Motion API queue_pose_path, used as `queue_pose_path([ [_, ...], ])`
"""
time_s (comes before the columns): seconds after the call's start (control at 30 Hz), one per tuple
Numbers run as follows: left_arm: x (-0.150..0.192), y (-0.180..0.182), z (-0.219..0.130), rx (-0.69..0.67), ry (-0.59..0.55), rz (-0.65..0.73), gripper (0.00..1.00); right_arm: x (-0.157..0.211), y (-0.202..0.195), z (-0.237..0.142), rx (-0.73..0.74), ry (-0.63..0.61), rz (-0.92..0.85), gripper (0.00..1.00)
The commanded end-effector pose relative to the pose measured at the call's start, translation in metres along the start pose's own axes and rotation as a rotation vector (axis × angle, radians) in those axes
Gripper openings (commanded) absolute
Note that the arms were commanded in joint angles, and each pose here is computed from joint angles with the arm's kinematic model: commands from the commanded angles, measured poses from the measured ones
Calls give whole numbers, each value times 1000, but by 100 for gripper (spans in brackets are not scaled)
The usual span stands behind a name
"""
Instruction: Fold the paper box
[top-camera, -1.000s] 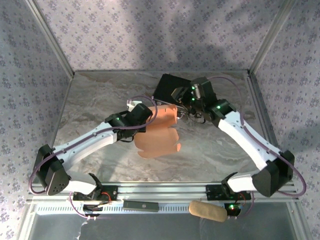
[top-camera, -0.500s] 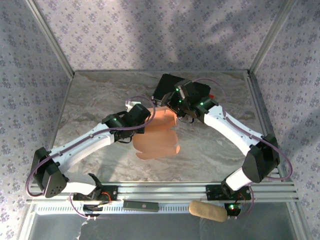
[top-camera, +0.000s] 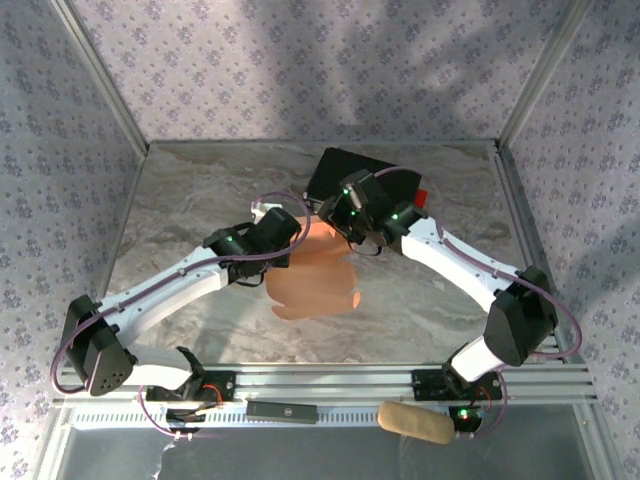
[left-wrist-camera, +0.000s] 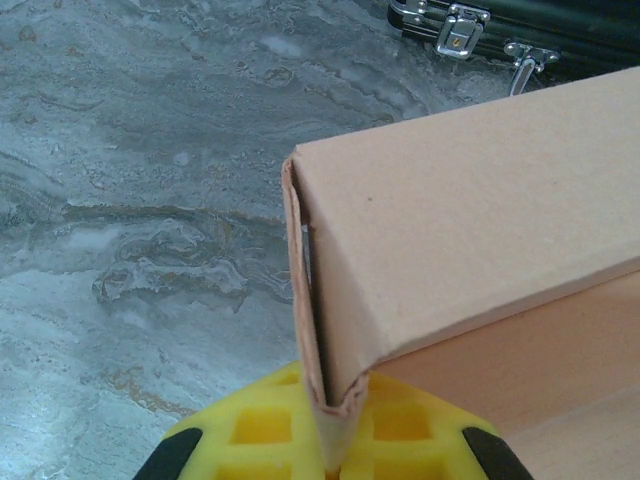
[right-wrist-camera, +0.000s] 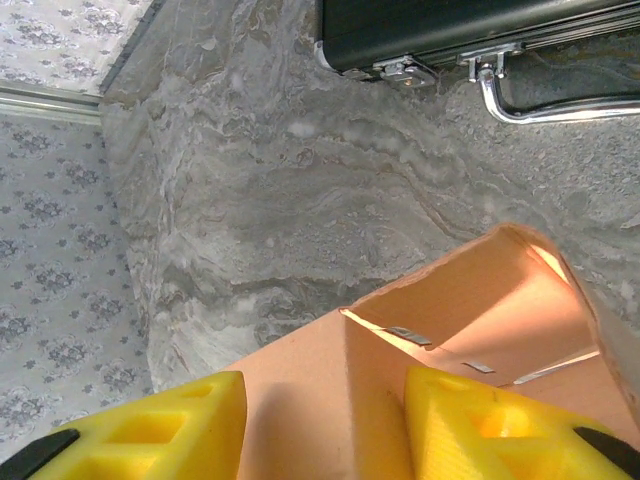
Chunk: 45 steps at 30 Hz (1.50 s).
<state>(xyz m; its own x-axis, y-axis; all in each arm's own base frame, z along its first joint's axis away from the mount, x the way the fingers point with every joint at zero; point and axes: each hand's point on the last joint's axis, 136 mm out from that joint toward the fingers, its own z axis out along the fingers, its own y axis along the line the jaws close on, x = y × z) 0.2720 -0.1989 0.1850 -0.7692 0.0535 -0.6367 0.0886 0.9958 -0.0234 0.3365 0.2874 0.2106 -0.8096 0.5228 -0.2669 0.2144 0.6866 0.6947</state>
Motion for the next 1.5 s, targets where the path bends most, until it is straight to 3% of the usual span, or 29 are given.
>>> queue_pose_path([
  [0.0,-15,-6,-11,28,-38,-21,0,2,7,-4,-32,-6,35,44],
  [0.23,-14,-7,-11,23,-41,-12,0,0,17,-7,-87,-26,80,24],
  [0.37,-14,-6,-13,23,-46,-15,0,0,18,-8,-119,-25,114,23],
  [0.47,-14,-5,-14,19,-51,-15,0,-1,13,-12,-134,-39,122,26],
  [0.63,-14,-1,-15,3,-54,-15,0,-2,4,-35,-140,-100,45,47],
  [0.77,-15,1,-16,-20,-63,-11,0,7,-22,-53,-114,-178,-18,54],
  [0.97,-17,1,-16,-38,-72,-5,0,37,-45,-33,-98,-145,-76,51],
  [1.47,-19,-1,-20,-43,-72,19,0,27,-72,-1,12,-136,-91,48],
])
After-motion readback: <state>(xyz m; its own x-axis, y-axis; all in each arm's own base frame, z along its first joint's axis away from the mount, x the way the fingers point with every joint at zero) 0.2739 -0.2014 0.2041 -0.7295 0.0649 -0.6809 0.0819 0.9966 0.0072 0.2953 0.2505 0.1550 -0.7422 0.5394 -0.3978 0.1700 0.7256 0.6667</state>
